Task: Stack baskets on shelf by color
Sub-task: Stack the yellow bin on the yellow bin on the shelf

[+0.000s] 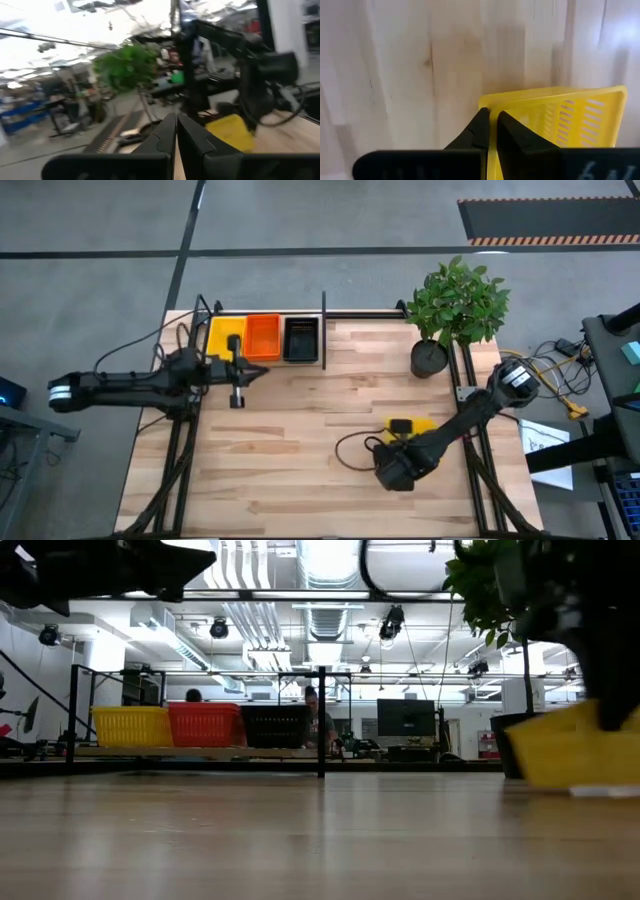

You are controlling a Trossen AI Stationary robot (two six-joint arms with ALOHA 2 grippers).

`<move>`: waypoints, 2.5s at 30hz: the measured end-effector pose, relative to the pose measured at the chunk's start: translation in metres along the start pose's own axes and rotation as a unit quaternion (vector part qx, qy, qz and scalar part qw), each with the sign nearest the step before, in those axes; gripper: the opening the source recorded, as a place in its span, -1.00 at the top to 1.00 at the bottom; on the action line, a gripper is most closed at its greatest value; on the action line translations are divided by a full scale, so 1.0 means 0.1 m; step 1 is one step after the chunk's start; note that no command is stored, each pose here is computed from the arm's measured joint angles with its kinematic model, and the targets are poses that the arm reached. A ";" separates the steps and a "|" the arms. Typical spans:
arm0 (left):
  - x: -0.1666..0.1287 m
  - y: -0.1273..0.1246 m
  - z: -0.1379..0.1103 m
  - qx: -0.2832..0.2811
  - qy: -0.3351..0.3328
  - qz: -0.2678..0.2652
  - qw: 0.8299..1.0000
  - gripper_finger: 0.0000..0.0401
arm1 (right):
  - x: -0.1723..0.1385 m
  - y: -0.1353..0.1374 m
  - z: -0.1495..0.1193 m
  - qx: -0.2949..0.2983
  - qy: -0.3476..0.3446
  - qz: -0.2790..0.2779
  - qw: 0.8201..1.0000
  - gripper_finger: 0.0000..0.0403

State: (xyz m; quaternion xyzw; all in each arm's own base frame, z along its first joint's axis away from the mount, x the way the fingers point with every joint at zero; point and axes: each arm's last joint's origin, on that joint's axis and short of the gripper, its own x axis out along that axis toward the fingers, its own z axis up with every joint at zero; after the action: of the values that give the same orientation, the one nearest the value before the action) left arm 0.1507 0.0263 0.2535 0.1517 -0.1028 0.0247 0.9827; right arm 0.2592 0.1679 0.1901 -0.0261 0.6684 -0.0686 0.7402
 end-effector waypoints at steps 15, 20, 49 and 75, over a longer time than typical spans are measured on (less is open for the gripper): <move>0.28 -0.59 -0.11 -0.034 0.047 -0.173 0.983 1.00 | -0.15 -0.42 0.66 -0.403 -0.152 -0.016 0.902 0.95; 0.44 -0.87 -0.02 -0.029 0.095 -0.179 0.979 1.00 | -0.13 -0.64 0.84 -0.464 -0.191 0.012 0.865 0.96; 0.90 -1.14 -0.09 -0.039 0.325 -0.102 0.939 0.17 | -0.06 -0.96 1.02 -0.527 -0.261 0.038 0.808 0.96; 1.20 -1.24 -0.10 0.002 0.267 -0.115 0.957 0.17 | 0.01 -1.03 0.99 -0.550 -0.245 0.038 0.798 0.96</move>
State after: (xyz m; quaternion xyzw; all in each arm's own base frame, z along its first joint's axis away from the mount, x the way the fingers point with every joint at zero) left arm 0.2802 -0.0866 0.2331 0.1527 0.1817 -0.0487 0.9702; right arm 0.3504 0.0608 0.2134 -0.4191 0.3902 0.3472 0.7427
